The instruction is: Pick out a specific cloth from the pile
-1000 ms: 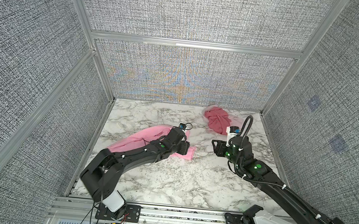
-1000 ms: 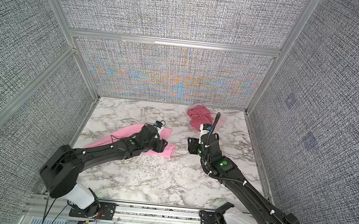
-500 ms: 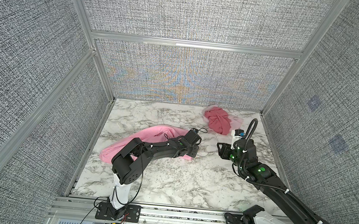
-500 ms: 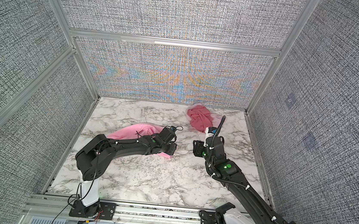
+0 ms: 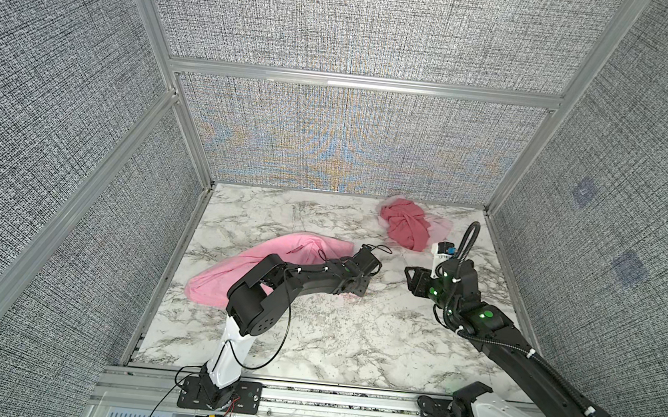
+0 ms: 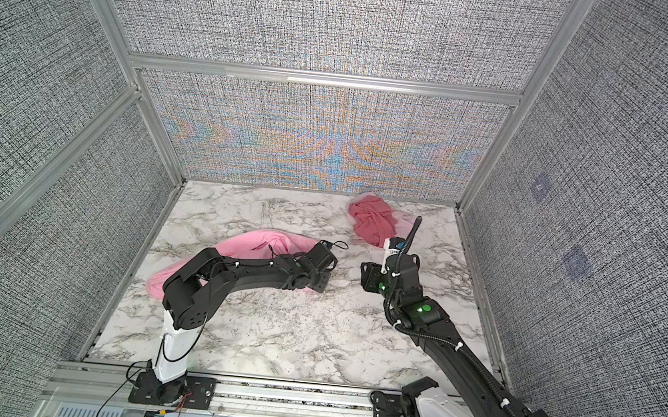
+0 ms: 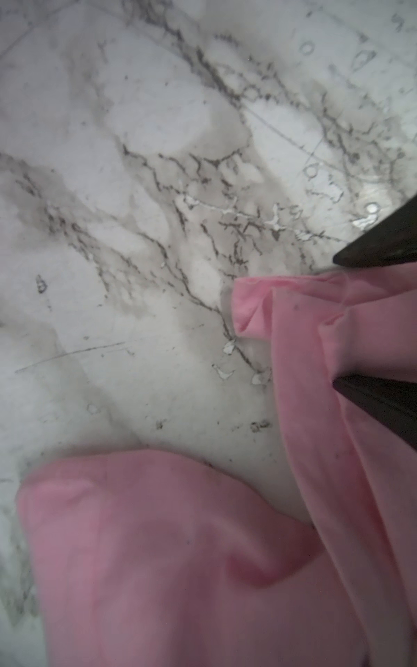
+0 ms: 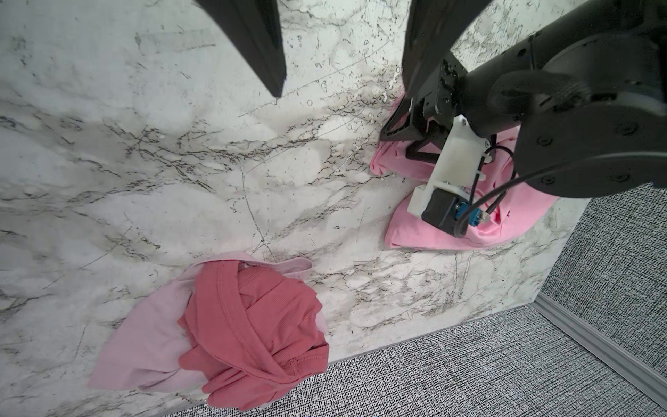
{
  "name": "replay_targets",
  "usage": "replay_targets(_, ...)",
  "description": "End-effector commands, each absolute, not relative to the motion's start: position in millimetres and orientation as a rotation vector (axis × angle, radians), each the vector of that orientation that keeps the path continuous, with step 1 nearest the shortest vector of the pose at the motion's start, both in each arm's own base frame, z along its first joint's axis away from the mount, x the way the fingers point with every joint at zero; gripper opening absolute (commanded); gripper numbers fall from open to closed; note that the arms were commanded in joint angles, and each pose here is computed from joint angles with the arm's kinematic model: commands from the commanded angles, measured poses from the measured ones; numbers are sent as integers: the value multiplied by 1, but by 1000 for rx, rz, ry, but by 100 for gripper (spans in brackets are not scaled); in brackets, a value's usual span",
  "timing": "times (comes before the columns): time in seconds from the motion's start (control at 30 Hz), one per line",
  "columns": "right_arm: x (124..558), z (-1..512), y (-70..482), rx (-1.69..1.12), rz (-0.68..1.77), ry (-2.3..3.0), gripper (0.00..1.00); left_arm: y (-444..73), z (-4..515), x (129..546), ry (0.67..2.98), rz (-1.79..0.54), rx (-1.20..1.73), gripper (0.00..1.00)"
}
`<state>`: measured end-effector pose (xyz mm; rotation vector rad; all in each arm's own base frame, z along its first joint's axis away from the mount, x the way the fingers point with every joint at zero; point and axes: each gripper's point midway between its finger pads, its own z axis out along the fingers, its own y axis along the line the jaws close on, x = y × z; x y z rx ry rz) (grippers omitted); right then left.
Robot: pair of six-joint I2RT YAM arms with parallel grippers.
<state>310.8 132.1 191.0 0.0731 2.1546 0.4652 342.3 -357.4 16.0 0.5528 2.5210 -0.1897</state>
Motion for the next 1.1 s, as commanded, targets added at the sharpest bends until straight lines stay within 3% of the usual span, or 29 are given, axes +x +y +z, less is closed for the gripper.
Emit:
replay_targets(0.0, 315, 198, 135, 74, 492, 2131, 54, -339, 1, 339, 2581, -63, 527, 39)
replay_targets(0.17, 318, 198, 134, 83, 494, 2130, 54, -339, 16, 343, 2549, -58, 503, 1)
replay_targets(0.53, 321, 202, 136, 97, 520, 2121, 54, -322, 148, 367, 2298, -122, 324, 0)
replay_targets(0.8, 325, 204, 141, 98, 546, 2118, 54, -236, 223, 378, 2170, -144, 75, 0)
replay_targets(1.07, 332, 207, 146, 89, 564, 2114, 54, -134, 258, 355, 2036, -91, -155, 0)
